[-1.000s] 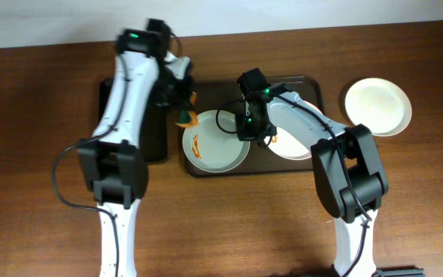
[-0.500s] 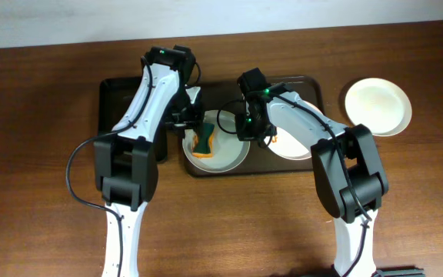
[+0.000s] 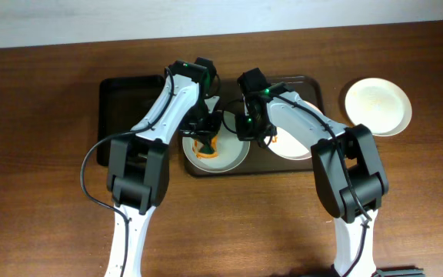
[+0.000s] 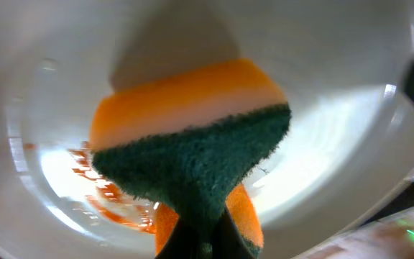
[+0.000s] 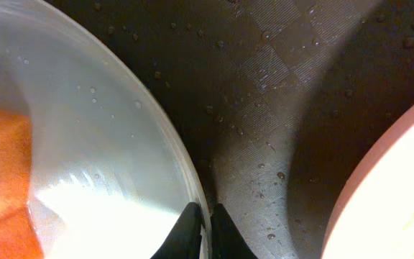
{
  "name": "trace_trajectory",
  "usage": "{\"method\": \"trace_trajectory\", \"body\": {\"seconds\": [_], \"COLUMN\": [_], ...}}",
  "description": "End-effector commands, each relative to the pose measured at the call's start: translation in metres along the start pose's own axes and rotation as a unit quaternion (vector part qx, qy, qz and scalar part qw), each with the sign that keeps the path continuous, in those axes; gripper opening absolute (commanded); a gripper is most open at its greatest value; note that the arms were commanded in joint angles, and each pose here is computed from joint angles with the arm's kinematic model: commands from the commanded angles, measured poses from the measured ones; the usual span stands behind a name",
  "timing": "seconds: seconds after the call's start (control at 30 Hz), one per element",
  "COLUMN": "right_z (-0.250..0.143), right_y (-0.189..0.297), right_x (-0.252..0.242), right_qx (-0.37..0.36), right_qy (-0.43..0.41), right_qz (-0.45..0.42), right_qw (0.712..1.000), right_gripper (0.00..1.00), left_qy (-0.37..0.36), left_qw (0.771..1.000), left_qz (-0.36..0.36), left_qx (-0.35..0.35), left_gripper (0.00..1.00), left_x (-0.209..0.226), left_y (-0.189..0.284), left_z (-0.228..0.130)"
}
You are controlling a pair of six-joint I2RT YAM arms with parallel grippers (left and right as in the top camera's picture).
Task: Clean dirty plates on tray and stack at the side
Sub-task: 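Carry the sponge with the left gripper onto the left plate, then scrub the plate held by the right gripper with the sponge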
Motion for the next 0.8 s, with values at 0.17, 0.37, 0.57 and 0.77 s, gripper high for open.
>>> {"method": "trace_trajectory", "body": {"seconds": [0.17,0.37,0.57,0.77], "right_z": [-0.003,-0.003,-0.004,-0.004], "right_y": [-0.011,-0.011,-0.011,-0.011], "right_x": [-0.005,-0.005,-0.006,-0.006], "right_qx": [0.008,0.008,0.008,0.008], "right_qy": [0.000,-0.005,-0.020,-0.020], "right_qz": [-0.027,-0.027,-0.030,-0.030], "right_qw": [1.000,1.000,0.999,0.999], "right_gripper": [0.08,0.05,0.04,0.04], "left_qy": [-0.007,0.015,0.068,0.108], "left_qw": [0.992,0.996,0.992,0.966], "left_qz": [-0.120,-0.081,0.105,0.229], "left_qx": [-0.047,-0.014,-0.024,-0.042], "left_gripper": [0.00,0.00,0.00,0.00], "left_x": [-0.024,-0.007,0.030,0.056], "left_y": [0.018,-0.018,-0.025,0.007], "left_z": [0.017,0.009,0.006,0.005]}}
Point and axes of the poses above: each gripper's point midway between its finger pads, its own y axis back along the fingers, its own x axis along the line the jaws close on, z = x × y, the point moved 8 cm from there along y, back along the fingers
